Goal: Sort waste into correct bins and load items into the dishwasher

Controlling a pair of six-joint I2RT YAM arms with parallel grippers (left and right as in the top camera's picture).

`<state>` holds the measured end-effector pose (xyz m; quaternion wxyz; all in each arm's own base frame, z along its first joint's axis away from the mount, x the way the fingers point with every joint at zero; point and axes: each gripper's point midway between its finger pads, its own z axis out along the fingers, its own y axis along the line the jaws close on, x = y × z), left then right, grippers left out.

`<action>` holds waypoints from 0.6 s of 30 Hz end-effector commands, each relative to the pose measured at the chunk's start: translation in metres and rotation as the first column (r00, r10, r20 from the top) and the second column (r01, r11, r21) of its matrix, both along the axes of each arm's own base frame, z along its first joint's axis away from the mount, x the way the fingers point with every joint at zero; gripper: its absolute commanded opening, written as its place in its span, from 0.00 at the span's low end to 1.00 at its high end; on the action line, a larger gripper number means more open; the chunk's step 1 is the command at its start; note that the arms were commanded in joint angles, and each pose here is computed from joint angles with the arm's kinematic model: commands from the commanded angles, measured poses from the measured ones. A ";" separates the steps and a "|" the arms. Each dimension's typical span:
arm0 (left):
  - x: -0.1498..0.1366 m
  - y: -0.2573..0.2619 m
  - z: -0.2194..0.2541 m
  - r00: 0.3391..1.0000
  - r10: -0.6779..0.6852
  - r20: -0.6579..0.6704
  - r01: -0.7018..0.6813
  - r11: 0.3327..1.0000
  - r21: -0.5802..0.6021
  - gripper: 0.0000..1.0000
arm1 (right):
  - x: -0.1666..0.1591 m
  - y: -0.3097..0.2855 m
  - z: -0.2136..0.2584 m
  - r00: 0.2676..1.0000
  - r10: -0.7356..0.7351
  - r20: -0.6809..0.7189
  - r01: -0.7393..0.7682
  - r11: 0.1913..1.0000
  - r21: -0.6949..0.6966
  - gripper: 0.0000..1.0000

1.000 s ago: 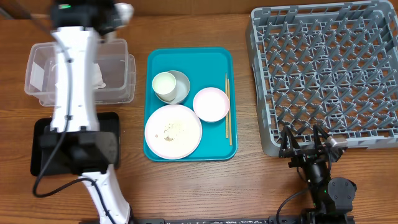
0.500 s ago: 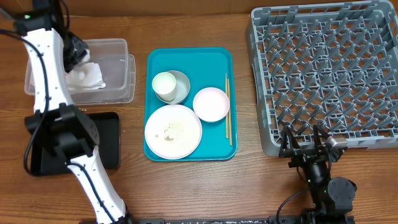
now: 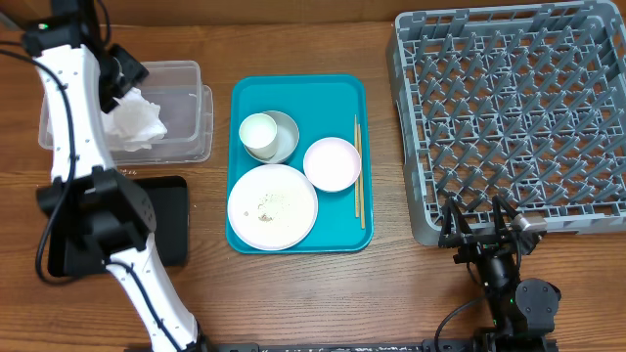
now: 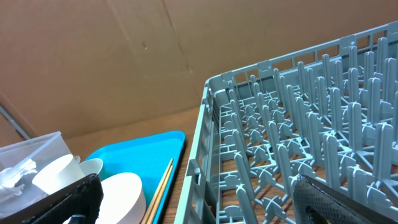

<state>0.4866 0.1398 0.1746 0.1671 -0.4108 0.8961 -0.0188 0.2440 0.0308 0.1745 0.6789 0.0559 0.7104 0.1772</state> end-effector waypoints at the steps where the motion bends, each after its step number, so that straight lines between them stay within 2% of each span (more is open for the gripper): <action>1: -0.020 0.010 0.087 0.989 0.003 0.150 -0.025 0.989 0.145 0.70 | 0.000 0.000 -0.002 1.000 -0.002 0.001 0.002 1.000 0.001 1.00; 2: -0.025 0.015 0.098 0.987 0.015 0.162 -0.044 0.983 0.178 0.81 | 0.000 0.000 -0.002 1.000 -0.002 0.001 0.002 1.000 0.001 1.00; 3: -0.033 0.021 0.110 0.984 0.032 0.173 -0.069 0.974 0.216 1.00 | 0.000 0.000 -0.002 1.000 -0.002 0.001 0.002 1.000 0.001 1.00; 6: -0.052 0.033 0.133 0.979 0.068 0.193 -0.120 0.955 0.272 1.00 | 0.001 -0.003 -0.002 1.000 -0.019 0.001 0.019 1.000 0.000 1.00; 10: -0.067 0.042 0.136 0.980 0.096 0.174 -0.142 0.952 0.271 1.00 | 0.001 -0.004 -0.001 1.000 -0.024 0.008 0.024 1.000 0.002 1.00; 14: -0.075 0.039 0.125 0.987 0.099 0.124 -0.126 0.962 0.242 1.00 | -0.002 0.002 0.034 0.989 0.008 0.151 -0.009 1.000 0.002 1.00; 18: -0.073 0.036 0.123 0.988 0.090 0.124 -0.117 0.967 0.229 1.00 | -0.014 0.012 0.076 0.944 0.072 0.323 -0.071 0.997 -0.013 1.00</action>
